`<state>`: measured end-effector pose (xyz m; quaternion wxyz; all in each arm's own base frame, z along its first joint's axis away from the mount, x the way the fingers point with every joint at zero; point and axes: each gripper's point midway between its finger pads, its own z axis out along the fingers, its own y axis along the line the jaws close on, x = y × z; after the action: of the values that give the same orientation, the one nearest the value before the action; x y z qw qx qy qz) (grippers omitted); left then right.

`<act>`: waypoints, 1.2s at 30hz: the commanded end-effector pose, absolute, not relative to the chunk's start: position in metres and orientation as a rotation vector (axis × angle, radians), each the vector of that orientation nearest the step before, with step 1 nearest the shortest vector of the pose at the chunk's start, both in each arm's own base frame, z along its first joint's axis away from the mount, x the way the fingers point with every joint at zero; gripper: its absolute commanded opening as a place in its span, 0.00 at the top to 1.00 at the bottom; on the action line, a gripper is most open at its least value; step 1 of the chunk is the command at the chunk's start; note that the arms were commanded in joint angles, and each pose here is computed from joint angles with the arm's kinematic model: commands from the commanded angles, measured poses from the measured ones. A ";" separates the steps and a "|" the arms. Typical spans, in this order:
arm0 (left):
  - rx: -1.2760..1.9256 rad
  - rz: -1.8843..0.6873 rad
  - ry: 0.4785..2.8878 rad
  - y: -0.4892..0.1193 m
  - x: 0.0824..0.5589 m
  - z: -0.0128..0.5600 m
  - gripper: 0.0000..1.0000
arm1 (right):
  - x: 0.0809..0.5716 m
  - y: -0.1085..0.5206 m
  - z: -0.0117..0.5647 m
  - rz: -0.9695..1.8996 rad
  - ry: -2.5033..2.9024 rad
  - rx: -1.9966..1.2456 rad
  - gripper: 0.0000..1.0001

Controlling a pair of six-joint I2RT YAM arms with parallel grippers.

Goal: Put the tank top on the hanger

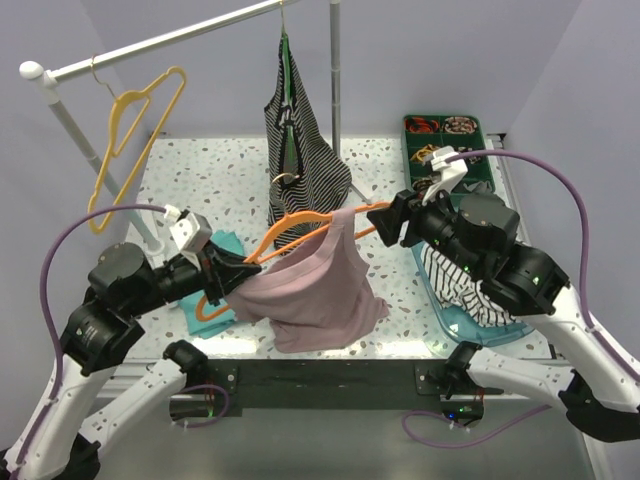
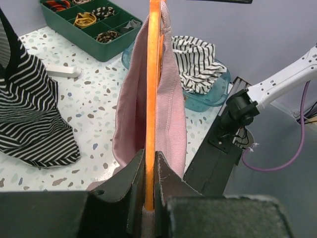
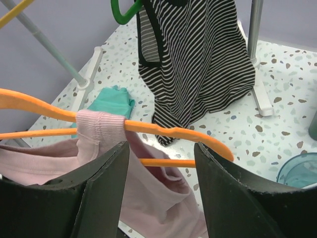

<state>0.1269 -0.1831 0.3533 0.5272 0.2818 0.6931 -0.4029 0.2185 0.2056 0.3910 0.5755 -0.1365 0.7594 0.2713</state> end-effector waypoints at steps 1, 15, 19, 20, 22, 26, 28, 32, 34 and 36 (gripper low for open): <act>0.562 -0.964 1.689 -0.172 0.122 0.354 1.00 | 0.219 0.192 0.412 0.602 1.721 -0.286 0.41; 0.192 -0.711 1.853 -0.103 0.119 0.352 1.00 | 0.229 0.192 0.406 0.547 1.733 -0.279 0.40; 0.083 -0.615 1.862 -0.080 0.121 0.352 1.00 | 0.231 0.197 0.403 0.549 1.743 -0.290 0.40; 0.055 -0.599 1.865 -0.075 0.121 0.353 1.00 | 0.232 0.197 0.403 0.550 1.745 -0.292 0.41; 0.016 -0.558 1.862 -0.065 0.120 0.356 1.00 | 0.232 0.198 0.403 0.548 1.745 -0.296 0.41; -0.014 -0.513 1.838 -0.054 0.121 0.370 1.00 | 0.233 0.199 0.402 0.544 1.748 -0.298 0.41; -0.019 -0.497 1.829 -0.053 0.124 0.377 1.00 | 0.233 0.199 0.402 0.543 1.750 -0.299 0.41; -0.034 -0.445 1.827 -0.051 0.137 0.389 1.00 | 0.233 0.197 0.403 0.540 1.746 -0.295 0.41; -0.068 -0.396 1.826 -0.047 0.146 0.396 1.00 | 0.232 0.197 0.405 0.543 1.743 -0.295 0.41; -0.100 -0.364 1.809 -0.042 0.152 0.407 1.00 | 0.230 0.196 0.408 0.547 1.737 -0.296 0.41</act>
<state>0.1302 -0.0509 0.3736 0.5636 -0.0098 0.8048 -0.1861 0.2321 0.2030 0.3817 0.5796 -0.1369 0.7695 0.2308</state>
